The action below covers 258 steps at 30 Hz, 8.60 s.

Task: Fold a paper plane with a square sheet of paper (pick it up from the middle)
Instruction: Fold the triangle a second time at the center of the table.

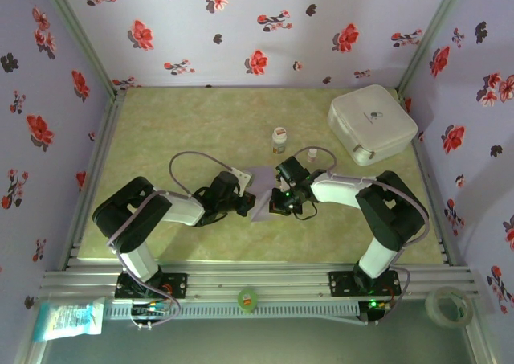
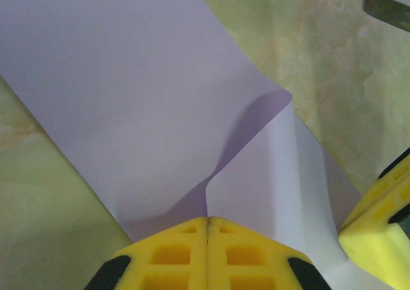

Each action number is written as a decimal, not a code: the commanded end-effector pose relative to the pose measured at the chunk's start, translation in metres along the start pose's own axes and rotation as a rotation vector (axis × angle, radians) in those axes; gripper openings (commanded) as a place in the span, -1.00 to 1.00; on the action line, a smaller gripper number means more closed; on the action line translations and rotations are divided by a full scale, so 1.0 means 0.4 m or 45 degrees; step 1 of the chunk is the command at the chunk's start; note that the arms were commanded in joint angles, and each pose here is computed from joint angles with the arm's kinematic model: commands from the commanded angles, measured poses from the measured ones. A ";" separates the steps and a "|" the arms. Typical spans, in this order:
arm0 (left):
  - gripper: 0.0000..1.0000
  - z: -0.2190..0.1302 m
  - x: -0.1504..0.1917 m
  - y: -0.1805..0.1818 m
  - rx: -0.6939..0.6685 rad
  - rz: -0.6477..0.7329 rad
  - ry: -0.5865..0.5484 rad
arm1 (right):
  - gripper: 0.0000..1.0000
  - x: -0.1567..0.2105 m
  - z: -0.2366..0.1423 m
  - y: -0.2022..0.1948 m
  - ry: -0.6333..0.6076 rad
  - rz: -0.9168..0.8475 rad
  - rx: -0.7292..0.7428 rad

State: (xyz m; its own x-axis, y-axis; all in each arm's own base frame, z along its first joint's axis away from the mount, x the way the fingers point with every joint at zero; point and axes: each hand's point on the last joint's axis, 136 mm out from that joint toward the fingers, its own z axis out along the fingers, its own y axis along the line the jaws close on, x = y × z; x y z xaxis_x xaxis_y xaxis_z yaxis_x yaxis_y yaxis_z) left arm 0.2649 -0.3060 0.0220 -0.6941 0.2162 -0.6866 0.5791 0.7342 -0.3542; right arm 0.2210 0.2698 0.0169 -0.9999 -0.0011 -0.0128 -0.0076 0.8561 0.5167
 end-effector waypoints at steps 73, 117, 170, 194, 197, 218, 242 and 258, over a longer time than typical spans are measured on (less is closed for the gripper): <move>-1.00 0.008 0.059 0.030 -0.036 -0.005 0.099 | -1.00 -0.122 0.013 -0.077 -0.263 0.511 -0.143; -1.00 0.011 0.070 0.030 -0.032 -0.015 0.128 | -1.00 -0.127 -0.021 0.069 -0.207 0.328 -0.334; -0.96 -0.063 -0.015 -0.190 0.355 -0.677 0.382 | -1.00 -0.094 0.043 -0.042 -0.182 0.396 -0.138; -0.90 -0.017 0.059 -0.131 0.208 -0.667 0.438 | -1.00 -0.091 0.045 -0.045 -0.172 0.392 -0.129; -0.89 -0.017 0.067 -0.128 0.203 -0.676 0.441 | -1.00 -0.089 0.047 -0.046 -0.167 0.393 -0.128; -0.88 -0.026 0.128 -0.115 0.176 -0.706 0.487 | -1.00 -0.085 0.049 -0.056 -0.169 0.395 -0.113; -0.92 -0.155 0.047 -0.138 0.259 -0.727 0.276 | -1.00 -0.082 0.046 -0.059 -0.172 0.394 -0.106; -0.98 -0.014 -0.003 -0.126 0.255 -0.717 0.341 | -1.00 -0.089 0.042 -0.048 -0.176 0.391 -0.126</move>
State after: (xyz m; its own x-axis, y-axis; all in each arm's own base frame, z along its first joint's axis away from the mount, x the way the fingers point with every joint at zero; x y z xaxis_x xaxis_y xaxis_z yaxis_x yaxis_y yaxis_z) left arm 0.2293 -0.3334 0.0460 -0.9844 -0.0216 -0.1747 0.1172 0.6600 -0.7421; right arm 0.2679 0.2839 0.0162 -0.9552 0.2943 0.0298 0.2316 0.6815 0.6942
